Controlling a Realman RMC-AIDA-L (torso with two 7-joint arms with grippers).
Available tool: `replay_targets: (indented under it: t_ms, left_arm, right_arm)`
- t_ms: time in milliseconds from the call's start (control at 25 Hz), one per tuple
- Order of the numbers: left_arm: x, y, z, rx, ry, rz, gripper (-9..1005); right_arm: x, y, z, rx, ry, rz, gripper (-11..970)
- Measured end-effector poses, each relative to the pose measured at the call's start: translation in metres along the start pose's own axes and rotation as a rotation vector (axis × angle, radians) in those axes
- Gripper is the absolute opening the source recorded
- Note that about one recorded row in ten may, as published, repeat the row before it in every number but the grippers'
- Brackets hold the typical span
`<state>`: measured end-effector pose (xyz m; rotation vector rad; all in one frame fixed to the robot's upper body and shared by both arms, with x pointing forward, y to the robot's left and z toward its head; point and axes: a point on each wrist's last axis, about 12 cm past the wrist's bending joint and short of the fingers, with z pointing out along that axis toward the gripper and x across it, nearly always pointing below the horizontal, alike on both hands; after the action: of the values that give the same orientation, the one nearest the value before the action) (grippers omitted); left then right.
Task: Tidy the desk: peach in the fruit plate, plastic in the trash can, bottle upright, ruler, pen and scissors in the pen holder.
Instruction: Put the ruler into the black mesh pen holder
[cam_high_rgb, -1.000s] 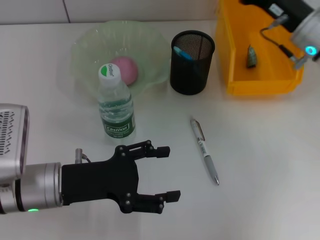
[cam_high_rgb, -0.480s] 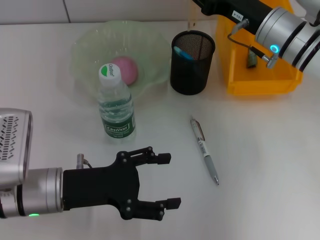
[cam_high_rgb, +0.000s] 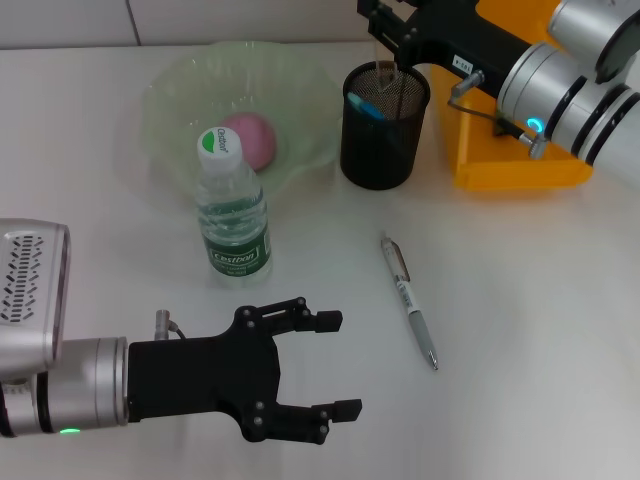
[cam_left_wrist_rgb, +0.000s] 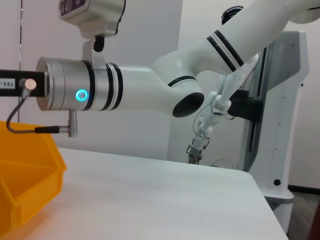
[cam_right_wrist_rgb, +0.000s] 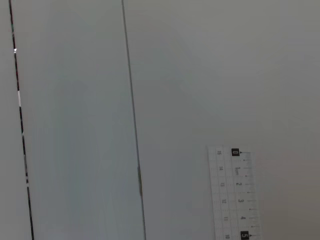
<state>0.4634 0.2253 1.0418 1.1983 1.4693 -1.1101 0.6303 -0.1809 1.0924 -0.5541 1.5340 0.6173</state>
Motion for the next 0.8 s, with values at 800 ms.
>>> replay_targets:
  t_ms: [800]
  left_arm:
    - [0.001,-0.001,-0.001,-0.002,0.0,0.022,873]
  right_arm:
    - [0.014,0.004,-0.003,0.021,0.059,-0.063,389]
